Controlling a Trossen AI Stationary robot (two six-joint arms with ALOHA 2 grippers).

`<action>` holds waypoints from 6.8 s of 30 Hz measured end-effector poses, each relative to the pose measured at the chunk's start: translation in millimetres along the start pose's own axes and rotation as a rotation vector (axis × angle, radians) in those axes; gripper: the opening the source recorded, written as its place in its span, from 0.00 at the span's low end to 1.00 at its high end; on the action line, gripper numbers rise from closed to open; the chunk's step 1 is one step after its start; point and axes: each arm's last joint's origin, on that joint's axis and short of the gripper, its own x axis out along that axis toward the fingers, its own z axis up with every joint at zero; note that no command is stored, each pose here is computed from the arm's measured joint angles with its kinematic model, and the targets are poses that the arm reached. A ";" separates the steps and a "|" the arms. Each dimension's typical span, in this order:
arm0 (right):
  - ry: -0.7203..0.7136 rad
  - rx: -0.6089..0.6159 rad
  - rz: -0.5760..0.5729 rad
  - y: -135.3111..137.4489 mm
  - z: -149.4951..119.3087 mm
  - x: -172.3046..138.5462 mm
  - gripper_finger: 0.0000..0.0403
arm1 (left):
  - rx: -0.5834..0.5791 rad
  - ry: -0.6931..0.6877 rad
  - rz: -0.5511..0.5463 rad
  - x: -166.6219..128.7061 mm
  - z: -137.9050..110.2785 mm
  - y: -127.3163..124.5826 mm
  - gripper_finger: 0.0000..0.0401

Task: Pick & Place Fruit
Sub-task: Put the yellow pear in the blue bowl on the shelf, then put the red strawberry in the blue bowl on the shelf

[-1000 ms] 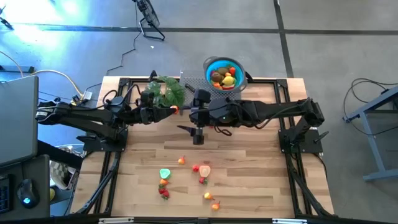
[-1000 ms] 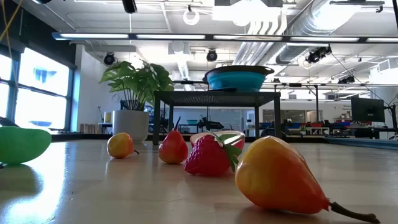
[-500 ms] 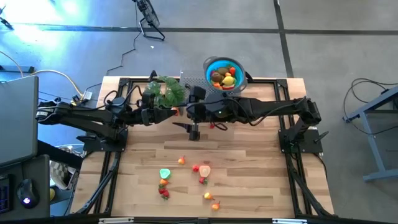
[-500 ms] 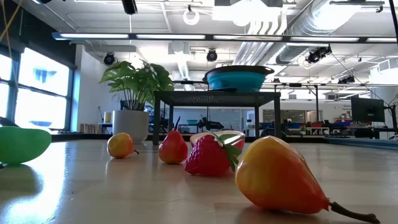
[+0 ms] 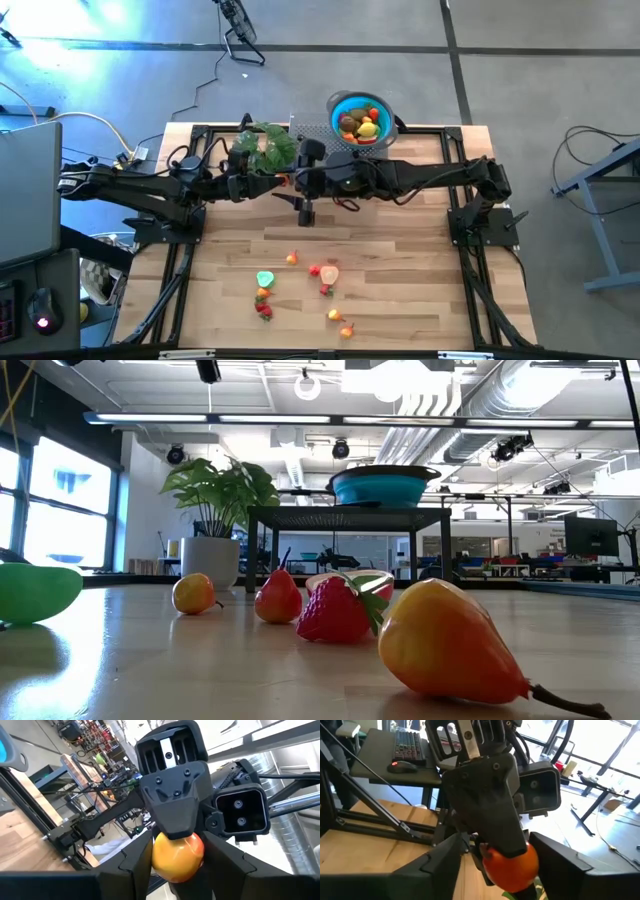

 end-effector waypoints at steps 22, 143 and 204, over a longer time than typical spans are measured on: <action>0.022 -0.045 -0.020 0.7 -1.4 -0.4 0.30 | 0.010 0.002 0.000 0.0 -0.1 0.1 0.39; 0.622 0.633 -0.648 -218.5 -109.0 -68.5 0.39 | 0.643 -0.257 0.340 -67.0 62.6 -9.9 0.62; 0.450 0.617 -0.228 45.6 3.0 -116.7 0.12 | 0.482 -0.091 0.298 -66.7 53.8 -2.4 0.62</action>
